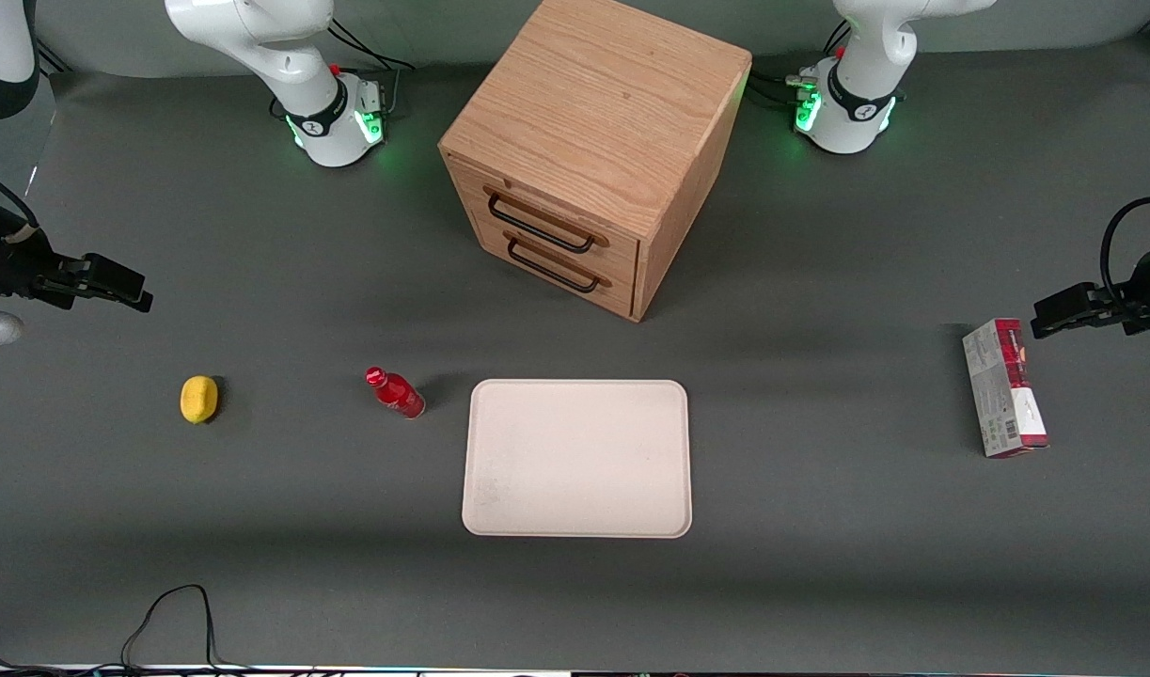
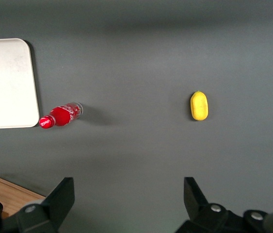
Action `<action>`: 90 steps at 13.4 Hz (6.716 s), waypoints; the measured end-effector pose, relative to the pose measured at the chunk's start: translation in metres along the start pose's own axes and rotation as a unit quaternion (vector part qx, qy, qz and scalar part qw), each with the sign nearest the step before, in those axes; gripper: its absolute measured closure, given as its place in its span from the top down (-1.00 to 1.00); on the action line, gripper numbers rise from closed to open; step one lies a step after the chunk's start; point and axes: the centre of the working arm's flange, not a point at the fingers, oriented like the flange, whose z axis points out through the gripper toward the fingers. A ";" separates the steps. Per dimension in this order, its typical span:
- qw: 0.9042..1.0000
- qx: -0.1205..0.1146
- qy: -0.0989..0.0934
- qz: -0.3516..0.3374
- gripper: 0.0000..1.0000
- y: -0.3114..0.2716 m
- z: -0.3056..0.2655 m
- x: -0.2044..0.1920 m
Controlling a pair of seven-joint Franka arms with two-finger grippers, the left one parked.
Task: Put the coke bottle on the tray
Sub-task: 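Move the open right gripper down over the red Coca-Cola bottle, then close the right gripper around the bottle's body, then lift the bottle and carry it with the right gripper over the white tray, then lower the bottle onto the tray and open the right gripper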
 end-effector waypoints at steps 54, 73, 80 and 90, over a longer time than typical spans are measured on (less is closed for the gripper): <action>0.998 -0.001 0.026 -0.063 -0.36 -0.203 0.277 0.007; 0.991 0.041 0.052 -0.120 -0.36 -0.301 0.027 0.046; 0.983 0.042 0.091 -0.156 -0.36 -0.362 0.054 0.047; 0.985 -0.003 0.072 -0.155 -0.36 -0.379 0.246 0.107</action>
